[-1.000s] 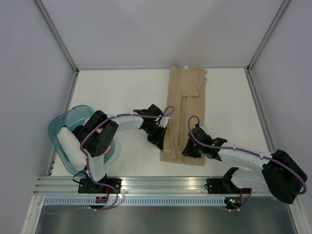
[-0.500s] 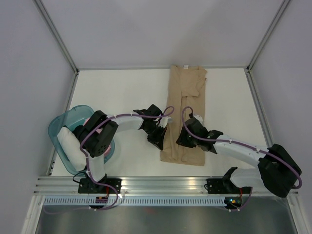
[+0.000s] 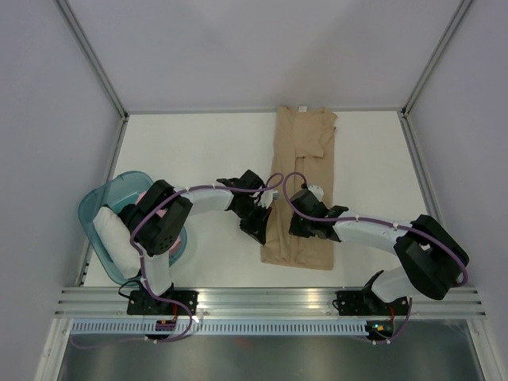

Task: Roll the t-shirts
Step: Fold the tshirt

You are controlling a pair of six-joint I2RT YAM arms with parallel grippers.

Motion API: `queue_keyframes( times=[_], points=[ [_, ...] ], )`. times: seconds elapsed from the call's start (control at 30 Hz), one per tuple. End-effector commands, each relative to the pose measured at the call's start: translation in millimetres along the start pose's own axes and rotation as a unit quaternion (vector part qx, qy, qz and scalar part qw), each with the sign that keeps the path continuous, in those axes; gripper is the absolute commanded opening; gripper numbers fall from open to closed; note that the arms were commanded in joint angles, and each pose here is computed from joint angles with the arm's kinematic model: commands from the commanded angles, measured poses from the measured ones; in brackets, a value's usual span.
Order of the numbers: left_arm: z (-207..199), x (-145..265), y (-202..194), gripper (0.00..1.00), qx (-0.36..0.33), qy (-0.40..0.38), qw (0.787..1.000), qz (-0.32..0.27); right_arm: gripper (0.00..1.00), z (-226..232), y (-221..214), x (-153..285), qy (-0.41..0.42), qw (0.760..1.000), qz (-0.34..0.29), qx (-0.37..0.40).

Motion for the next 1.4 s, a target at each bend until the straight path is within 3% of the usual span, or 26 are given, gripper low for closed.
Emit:
queue_keyframes(
  times=[0.0, 0.1, 0.3, 0.57, 0.67, 0.73, 0.77, 0.97, 1.1, 1.37],
  points=[
    [5, 0, -2, 0.02, -0.013, 0.02, 1.0, 0.0, 0.04, 9, 15, -1, 0.017, 0.999, -0.029, -0.012],
    [6, 0, -3, 0.02, -0.013, 0.023, 1.0, 0.0, 0.0, -2, 19, 0, 0.007, 0.999, -0.034, -0.029],
    [7, 1, -4, 0.02, -0.011, 0.027, 1.0, 0.0, 0.0, -12, 32, 16, 0.005, 0.998, -0.056, -0.04],
    [8, 3, -9, 0.02, -0.015, 0.032, 0.999, 0.001, 0.03, -26, 26, 17, -0.002, 0.998, -0.041, -0.055],
    [7, 2, -10, 0.02, -0.016, 0.031, 0.999, 0.003, 0.08, -34, 21, 13, -0.016, 0.998, -0.027, -0.055],
    [6, 3, -8, 0.02, -0.018, 0.029, 0.999, 0.001, 0.17, -39, 23, 12, -0.019, 0.998, -0.023, -0.058],
    [6, 3, -9, 0.02, -0.018, 0.027, 0.999, 0.001, 0.23, -37, 25, 13, -0.011, 0.998, -0.021, -0.058],
    [5, 2, -8, 0.02, -0.02, 0.021, 1.0, 0.001, 0.33, -18, 37, 35, 0.031, 0.998, -0.04, -0.021],
    [5, 2, -7, 0.02, -0.022, 0.02, 1.0, 0.001, 0.45, -5, 14, 45, 0.079, 0.997, -0.015, -0.003],
    [5, 2, -7, 0.02, -0.022, 0.021, 1.0, 0.0, 0.49, -4, -31, 33, 0.091, 0.995, 0.038, -0.006]
  ],
)
Point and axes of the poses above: each gripper's point midway between its finger pads, its own x axis back along the fingers, its own z axis along the line the jaws close on, y = z × x, the point moved 3 cm from there along x, back along the fingers, and after that the axes turned 10 degrees about -x, right-handed, at the moved point
